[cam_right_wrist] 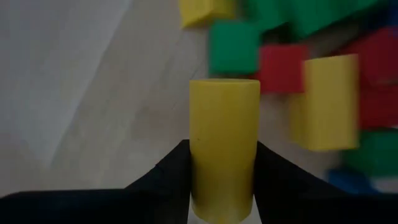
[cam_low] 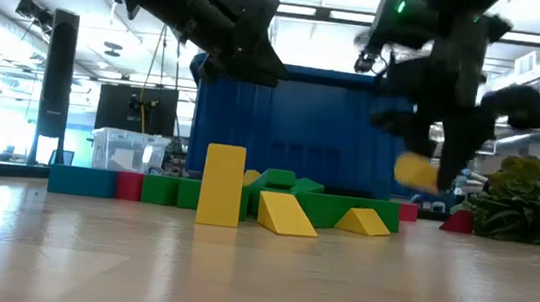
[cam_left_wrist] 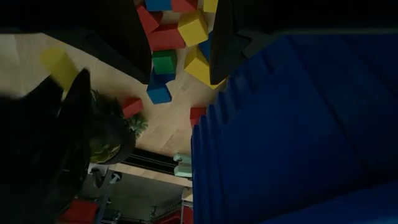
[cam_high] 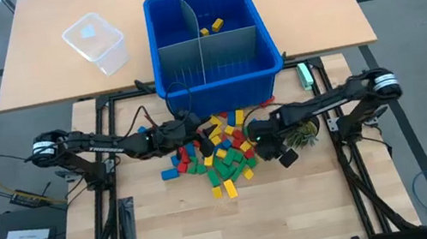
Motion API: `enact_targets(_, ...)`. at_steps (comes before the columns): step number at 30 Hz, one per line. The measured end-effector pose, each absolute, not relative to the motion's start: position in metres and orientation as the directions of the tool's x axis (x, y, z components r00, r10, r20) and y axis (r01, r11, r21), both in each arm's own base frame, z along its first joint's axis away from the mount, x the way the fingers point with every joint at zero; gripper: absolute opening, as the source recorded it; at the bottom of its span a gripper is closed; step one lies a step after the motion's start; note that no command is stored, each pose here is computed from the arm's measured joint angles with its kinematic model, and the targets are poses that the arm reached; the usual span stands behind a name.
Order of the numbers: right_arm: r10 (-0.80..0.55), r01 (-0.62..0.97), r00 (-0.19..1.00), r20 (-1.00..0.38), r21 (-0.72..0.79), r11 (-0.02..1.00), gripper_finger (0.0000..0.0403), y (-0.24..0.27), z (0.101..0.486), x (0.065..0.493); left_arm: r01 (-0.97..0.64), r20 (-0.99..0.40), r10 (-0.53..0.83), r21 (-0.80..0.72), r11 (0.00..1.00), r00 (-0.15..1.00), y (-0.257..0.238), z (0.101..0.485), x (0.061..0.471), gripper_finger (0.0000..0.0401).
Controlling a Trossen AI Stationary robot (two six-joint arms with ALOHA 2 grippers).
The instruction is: Sort Items/Unsort Items
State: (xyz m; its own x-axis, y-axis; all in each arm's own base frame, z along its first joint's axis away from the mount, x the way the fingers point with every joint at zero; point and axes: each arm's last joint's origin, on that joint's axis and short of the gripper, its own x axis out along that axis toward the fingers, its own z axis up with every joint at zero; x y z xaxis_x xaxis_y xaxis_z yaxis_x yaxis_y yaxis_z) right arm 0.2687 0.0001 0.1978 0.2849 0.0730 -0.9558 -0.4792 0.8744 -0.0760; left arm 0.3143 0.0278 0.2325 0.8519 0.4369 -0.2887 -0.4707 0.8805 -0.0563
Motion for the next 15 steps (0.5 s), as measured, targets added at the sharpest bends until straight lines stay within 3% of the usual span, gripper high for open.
enact_targets(7,-0.030,-0.266,0.590,-0.807,-0.229,0.936,0.0129,-0.013,0.263,0.242,-0.470,-0.289,0.436,-0.056,0.881,0.852,0.028,0.233,0.314,0.0168)
enact_targets(11,-0.167,-0.023,0.777,-0.607,-0.293,0.956,0.0129,-0.036,0.301,0.228,-0.471,-0.289,0.437,-0.056,0.880,0.852,0.028,0.232,0.314,0.0168)
enact_targets(15,-0.319,0.221,0.872,-0.372,-0.283,0.934,0.0129,-0.066,0.334,0.215,-0.470,-0.289,0.436,-0.056,0.881,0.852,0.028,0.232,0.314,0.0168)
